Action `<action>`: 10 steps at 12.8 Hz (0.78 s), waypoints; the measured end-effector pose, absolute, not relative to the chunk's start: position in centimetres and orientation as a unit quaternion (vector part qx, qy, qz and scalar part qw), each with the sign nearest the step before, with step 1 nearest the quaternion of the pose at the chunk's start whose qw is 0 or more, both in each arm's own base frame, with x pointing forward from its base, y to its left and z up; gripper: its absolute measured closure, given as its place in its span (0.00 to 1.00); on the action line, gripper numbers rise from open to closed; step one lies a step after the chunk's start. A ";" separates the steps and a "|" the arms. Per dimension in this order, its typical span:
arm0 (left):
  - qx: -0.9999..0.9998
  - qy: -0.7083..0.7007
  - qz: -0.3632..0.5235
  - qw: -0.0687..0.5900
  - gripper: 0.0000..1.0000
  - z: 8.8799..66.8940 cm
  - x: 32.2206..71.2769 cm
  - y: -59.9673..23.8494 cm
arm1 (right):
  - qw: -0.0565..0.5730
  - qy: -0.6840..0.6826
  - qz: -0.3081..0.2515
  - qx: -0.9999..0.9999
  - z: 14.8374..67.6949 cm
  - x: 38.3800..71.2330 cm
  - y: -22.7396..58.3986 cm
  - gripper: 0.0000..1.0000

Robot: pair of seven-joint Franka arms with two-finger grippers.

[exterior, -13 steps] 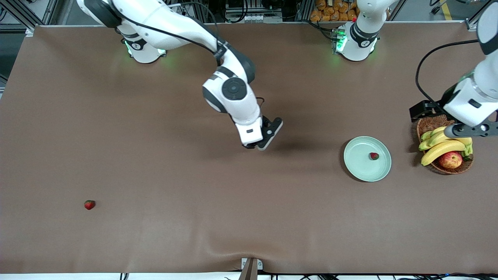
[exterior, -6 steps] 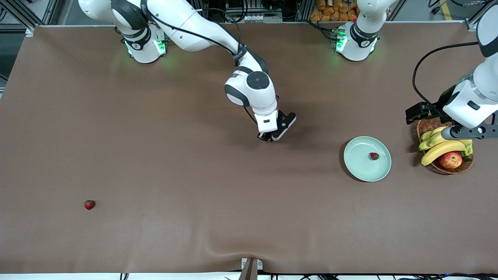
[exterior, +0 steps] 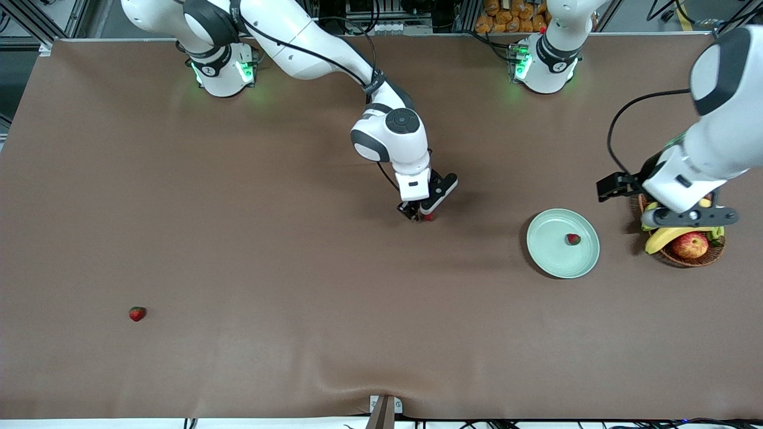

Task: Collect all strawberries into plate
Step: 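Drop the strawberry on the plate while the right gripper brings another, then grasp the second strawberry with the left gripper while the right reaches another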

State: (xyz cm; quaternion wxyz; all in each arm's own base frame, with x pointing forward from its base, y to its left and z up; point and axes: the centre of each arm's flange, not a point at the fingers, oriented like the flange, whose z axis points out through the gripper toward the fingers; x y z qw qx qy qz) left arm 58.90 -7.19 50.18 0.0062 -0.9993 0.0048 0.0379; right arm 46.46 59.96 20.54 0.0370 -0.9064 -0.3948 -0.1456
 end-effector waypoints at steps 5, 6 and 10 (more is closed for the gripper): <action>-0.998 0.024 0.050 -0.017 0.00 44.6 59.1 -11.3 | 0.004 -0.363 -0.134 -0.922 26.5 51.6 55.7 0.00; -0.998 0.015 0.055 -0.023 0.00 42.8 59.1 -12.7 | -0.006 -0.356 -0.128 -0.926 28.6 53.2 53.8 0.00; -0.994 -0.066 0.077 -0.041 0.00 36.9 57.2 -21.5 | -0.028 -0.293 -0.120 -0.948 34.4 60.7 42.4 0.00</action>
